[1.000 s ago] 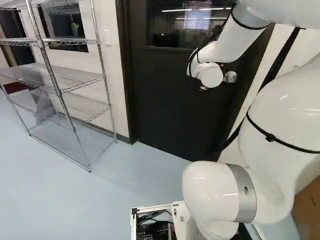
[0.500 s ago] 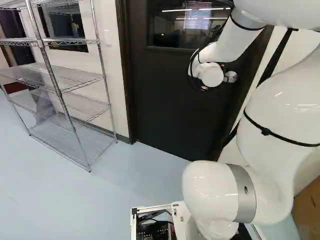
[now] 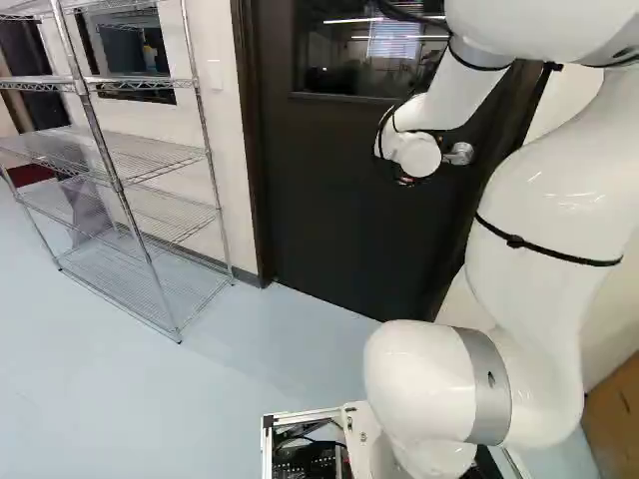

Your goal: Open the door and move inside

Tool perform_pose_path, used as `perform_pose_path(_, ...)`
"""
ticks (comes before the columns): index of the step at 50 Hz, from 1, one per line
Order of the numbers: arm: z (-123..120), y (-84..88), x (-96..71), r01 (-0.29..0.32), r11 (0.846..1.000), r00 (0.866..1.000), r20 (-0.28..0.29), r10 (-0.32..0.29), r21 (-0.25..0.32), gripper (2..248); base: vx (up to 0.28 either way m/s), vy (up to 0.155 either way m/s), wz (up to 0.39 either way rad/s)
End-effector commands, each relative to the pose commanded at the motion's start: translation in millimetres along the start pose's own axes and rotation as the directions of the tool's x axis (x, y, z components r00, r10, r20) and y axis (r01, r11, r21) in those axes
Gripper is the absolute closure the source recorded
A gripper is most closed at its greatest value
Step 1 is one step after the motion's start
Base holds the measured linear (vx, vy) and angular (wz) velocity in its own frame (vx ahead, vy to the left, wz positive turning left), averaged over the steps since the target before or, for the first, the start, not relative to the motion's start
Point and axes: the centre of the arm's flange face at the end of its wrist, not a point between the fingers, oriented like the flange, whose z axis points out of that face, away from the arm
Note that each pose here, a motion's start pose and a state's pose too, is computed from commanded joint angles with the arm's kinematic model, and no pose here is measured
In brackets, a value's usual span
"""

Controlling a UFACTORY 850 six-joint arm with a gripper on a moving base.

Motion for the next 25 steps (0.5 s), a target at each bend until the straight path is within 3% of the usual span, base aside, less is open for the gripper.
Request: perform_pose_path(25, 8, 9.5, -26.1, -0.008, 0.999, 0.999, 0.049, 0.01, -0.041, 3, 0.0, 0.0, 0.0)
